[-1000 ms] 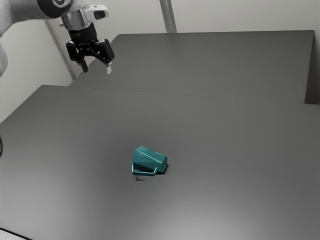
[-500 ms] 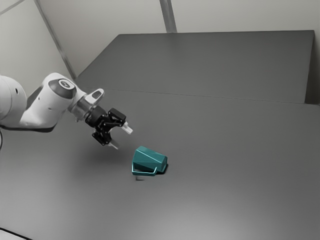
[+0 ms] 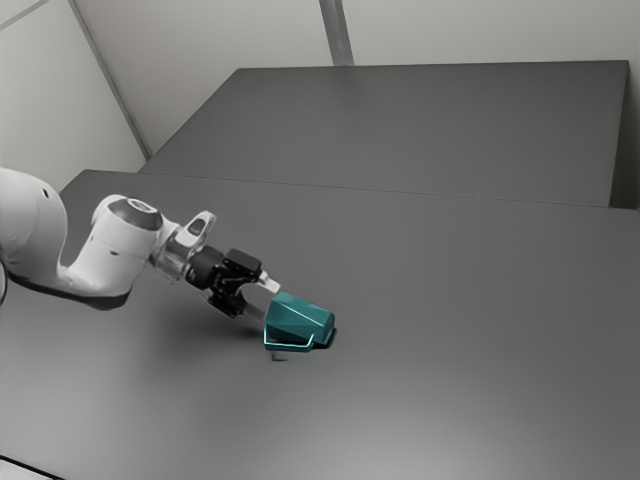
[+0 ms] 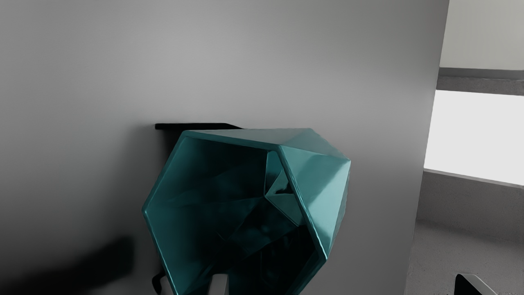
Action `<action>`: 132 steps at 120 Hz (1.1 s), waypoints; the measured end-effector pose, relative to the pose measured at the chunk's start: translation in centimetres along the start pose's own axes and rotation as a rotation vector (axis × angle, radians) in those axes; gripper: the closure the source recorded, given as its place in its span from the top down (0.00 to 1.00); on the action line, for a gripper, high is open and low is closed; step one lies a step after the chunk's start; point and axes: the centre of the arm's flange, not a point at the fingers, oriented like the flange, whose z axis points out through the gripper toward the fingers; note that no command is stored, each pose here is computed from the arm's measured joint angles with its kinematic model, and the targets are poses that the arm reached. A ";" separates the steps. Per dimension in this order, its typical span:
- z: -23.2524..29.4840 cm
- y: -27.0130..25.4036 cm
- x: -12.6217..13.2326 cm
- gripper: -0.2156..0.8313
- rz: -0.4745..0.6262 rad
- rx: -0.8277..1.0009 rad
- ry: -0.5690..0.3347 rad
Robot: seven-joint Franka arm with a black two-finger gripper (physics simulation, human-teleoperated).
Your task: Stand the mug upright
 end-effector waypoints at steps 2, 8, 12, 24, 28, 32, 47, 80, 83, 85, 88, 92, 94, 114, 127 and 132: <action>0.1 0.0 0.0 0.79 0.004 -0.004 0.002; 0.5 -0.1 -0.1 0.79 0.017 -0.016 0.007; 0.8 0.0 0.0 0.79 0.028 -0.022 0.010; 2.0 1.0 0.2 0.79 0.067 -0.044 0.018; 2.5 1.3 0.2 0.79 0.079 -0.050 0.020; 2.8 1.5 0.3 0.79 0.090 -0.054 0.020; 3.6 2.1 0.4 0.76 0.123 -0.064 0.030; 3.9 1.8 0.2 0.26 0.154 -0.059 0.044; 3.9 1.8 0.2 0.23 0.156 -0.059 0.045; 3.9 1.7 0.2 0.21 0.157 -0.058 0.045; 3.9 1.7 0.2 0.19 0.158 -0.058 0.046; 3.9 1.7 0.2 0.17 0.160 -0.057 0.047; 3.9 1.7 0.2 0.15 0.161 -0.057 0.047; 3.9 1.6 0.1 0.09 0.171 -0.053 0.050; 3.9 1.7 0.2 0.07 0.177 -0.051 0.050; 4.0 1.9 0.2 0.07 0.182 -0.050 0.048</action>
